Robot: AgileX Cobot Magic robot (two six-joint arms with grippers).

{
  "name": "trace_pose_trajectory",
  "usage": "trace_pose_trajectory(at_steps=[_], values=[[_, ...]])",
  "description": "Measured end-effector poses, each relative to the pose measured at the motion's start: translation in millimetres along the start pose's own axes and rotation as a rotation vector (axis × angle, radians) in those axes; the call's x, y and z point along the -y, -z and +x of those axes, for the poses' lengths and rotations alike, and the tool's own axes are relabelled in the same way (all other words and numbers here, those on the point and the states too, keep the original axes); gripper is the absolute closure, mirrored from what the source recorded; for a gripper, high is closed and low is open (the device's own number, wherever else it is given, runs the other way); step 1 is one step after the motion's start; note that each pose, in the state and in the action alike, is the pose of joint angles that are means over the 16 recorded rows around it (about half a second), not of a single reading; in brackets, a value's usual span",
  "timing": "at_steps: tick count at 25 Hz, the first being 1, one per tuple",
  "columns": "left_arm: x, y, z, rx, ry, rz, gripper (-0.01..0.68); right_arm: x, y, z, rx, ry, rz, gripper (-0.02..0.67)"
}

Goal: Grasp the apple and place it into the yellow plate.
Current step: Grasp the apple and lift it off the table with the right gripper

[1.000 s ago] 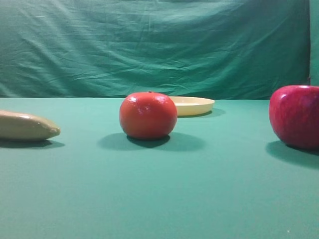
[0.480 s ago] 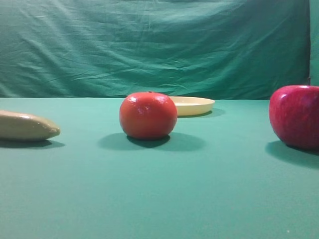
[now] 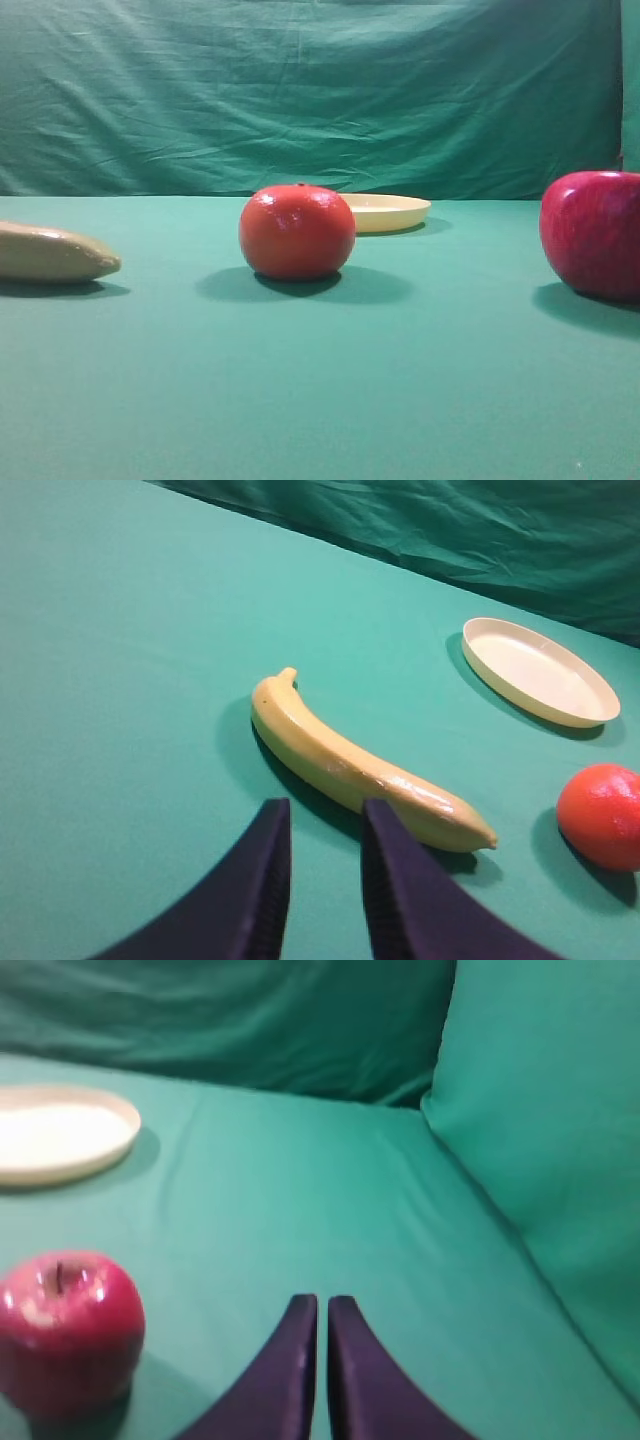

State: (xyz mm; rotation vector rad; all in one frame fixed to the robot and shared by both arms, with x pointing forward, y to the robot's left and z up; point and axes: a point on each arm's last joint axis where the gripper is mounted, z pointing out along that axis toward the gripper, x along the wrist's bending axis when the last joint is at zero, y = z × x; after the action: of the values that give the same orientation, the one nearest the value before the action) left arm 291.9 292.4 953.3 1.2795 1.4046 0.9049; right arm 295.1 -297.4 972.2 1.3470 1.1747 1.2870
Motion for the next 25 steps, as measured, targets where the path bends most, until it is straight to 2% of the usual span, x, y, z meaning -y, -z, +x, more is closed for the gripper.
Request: trace_pose_trajectory(at_steps=[6,12,19,25], values=[[0.0,0.0,0.0,0.000,0.000,0.000,0.516,-14.3,-0.5,4.3,-0.018,-0.051,0.051,0.649],[0.0,0.0,0.0,0.000,0.000,0.000,0.516,-35.4,-6.3,13.8,-0.073,0.010,0.228,0.649],[0.0,0.0,0.0,0.000,0.000,0.000,0.516,-54.5,-25.5,27.5,-0.200,0.093,0.448,0.649],[0.0,0.0,0.0,0.000,0.000,0.000,0.516,-60.3,-46.2,36.2,-0.278,0.076,0.526,0.649]])
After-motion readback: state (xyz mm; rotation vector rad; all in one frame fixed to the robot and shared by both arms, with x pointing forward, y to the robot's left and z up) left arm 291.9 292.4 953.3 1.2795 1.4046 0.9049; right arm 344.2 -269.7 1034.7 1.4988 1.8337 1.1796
